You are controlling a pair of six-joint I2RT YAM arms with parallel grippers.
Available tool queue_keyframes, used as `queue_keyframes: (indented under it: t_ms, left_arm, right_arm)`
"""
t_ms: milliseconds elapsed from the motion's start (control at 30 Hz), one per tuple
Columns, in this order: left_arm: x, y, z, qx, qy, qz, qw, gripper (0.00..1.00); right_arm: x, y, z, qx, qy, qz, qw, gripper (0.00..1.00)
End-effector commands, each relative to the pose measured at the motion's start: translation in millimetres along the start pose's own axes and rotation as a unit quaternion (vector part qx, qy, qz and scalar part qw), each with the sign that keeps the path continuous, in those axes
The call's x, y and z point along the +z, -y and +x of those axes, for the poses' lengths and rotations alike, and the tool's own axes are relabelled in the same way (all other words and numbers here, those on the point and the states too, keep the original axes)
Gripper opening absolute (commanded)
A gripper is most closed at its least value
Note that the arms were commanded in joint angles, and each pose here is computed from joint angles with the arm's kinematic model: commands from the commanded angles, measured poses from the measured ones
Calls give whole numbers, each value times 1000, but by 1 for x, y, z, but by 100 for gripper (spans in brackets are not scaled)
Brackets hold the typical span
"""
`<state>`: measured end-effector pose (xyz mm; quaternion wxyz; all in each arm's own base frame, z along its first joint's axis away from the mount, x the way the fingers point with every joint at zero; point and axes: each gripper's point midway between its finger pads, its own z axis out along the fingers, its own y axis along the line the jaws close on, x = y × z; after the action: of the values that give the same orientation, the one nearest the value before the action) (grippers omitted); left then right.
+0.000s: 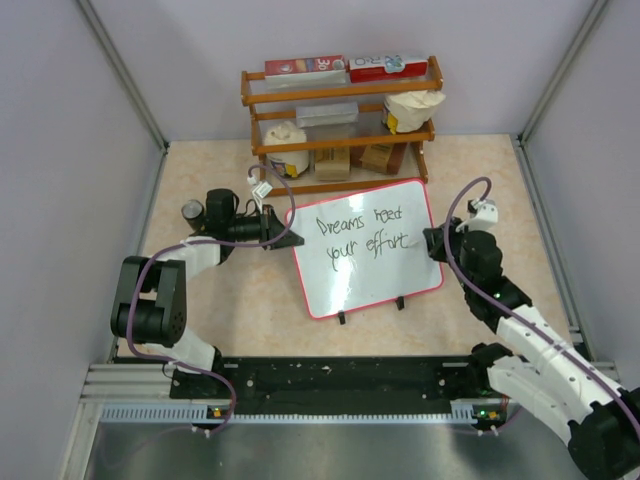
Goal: Write a sentence on the whiteboard
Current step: Write a sentence on the whiteboard, then place the whiteboard at the center of the board.
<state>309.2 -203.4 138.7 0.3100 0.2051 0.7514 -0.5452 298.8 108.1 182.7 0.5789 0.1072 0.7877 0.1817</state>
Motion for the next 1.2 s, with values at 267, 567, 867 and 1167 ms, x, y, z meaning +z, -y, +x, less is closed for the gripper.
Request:
queue_keyframes:
  t_ms: [267, 567, 867, 1167]
  left_arm:
    - [3, -22, 5, 56, 0, -59, 997, 27]
    - [-6, -8, -12, 89, 42, -86, 991, 99]
    - [-29, 19, -20, 106, 92, -129, 982, 99]
    - [-70, 35, -37, 99, 173, -237, 951, 99]
  right_arm:
    - [-29, -21, -55, 11, 75, -42, 996, 0]
    - [-44, -20, -48, 6, 51, -50, 997, 0]
    - [-75, -23, -38, 15, 9, -71, 997, 0]
    - [-105, -39, 30, 101, -125, -140, 977, 0]
